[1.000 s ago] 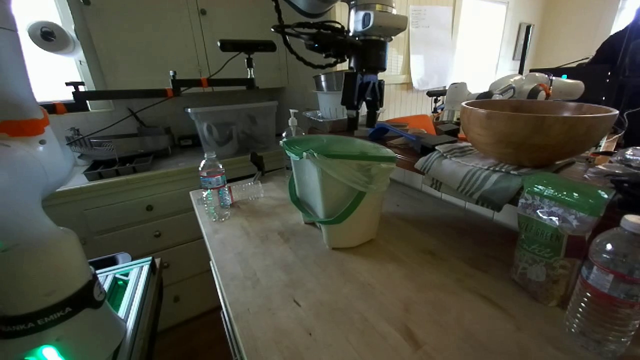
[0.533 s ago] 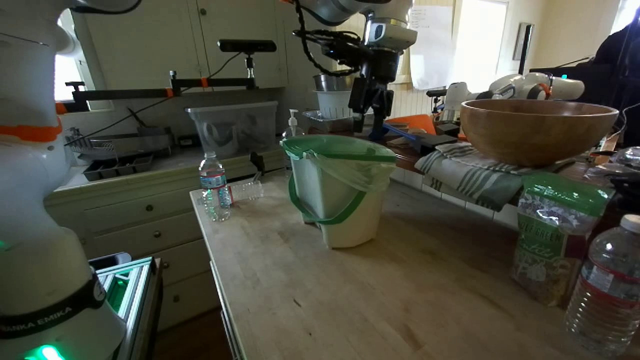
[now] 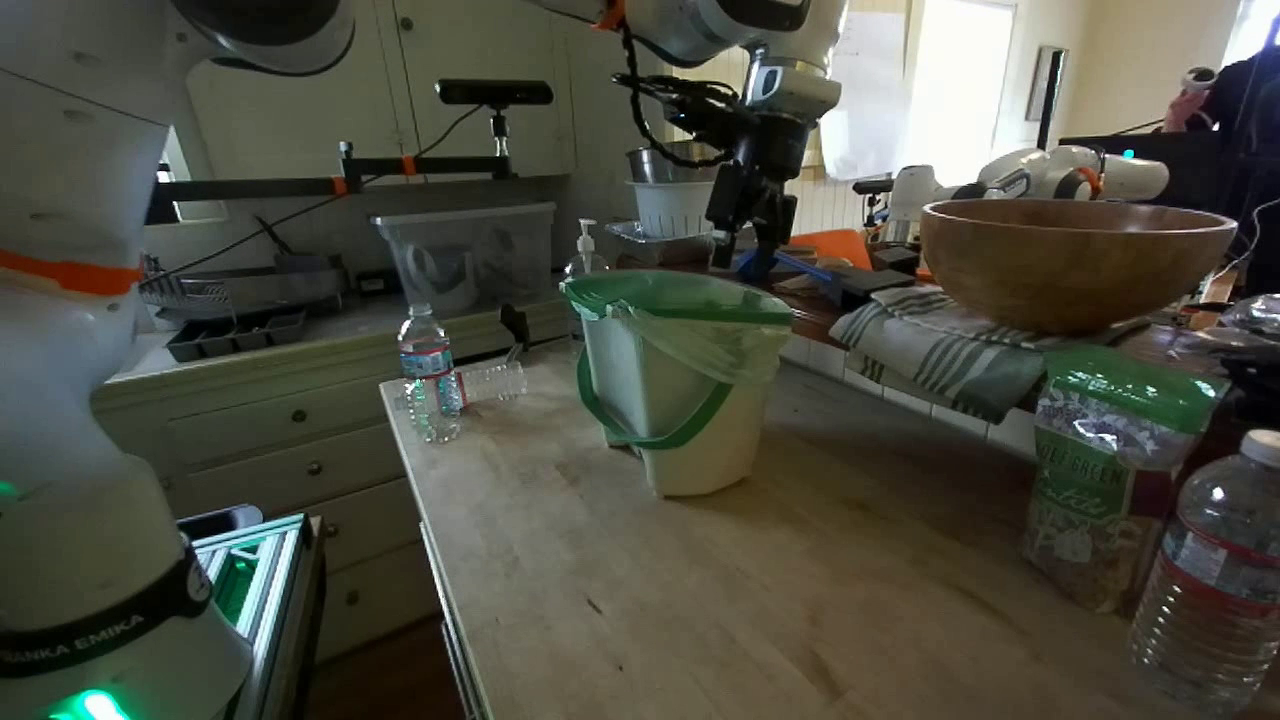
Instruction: Open the lid of the bin
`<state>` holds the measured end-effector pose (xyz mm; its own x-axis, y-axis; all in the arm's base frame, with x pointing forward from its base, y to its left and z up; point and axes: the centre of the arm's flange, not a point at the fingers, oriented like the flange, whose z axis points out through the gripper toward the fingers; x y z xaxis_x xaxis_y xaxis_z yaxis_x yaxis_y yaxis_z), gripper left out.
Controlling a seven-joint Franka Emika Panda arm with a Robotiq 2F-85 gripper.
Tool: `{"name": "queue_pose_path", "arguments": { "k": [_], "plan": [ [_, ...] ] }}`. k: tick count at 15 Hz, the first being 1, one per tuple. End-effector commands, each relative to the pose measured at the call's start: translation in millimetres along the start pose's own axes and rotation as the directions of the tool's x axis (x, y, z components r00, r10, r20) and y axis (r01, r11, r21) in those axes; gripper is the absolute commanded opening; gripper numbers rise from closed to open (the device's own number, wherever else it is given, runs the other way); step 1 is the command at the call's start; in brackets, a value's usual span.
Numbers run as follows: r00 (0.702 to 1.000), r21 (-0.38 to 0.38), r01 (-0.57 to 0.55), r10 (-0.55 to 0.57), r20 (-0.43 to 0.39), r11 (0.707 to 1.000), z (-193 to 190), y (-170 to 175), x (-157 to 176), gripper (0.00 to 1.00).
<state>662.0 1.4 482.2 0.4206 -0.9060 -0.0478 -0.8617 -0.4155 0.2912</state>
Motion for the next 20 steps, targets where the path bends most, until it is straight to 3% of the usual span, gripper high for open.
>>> {"name": "queue_pose_path", "arguments": {
  "k": [1, 13, 20],
  "plan": [
    [0.998, -0.033, -0.050, 0.052, 0.040, 0.998, -10, -29, 4, 1.00],
    [0.981, -0.100, -0.172, 0.180, 0.074, 0.980, 2, -58, 8, 1.00],
    [0.967, -0.184, -0.212, 0.233, 0.103, 0.960, 5, -56, -3, 1.00]
  ]
}}
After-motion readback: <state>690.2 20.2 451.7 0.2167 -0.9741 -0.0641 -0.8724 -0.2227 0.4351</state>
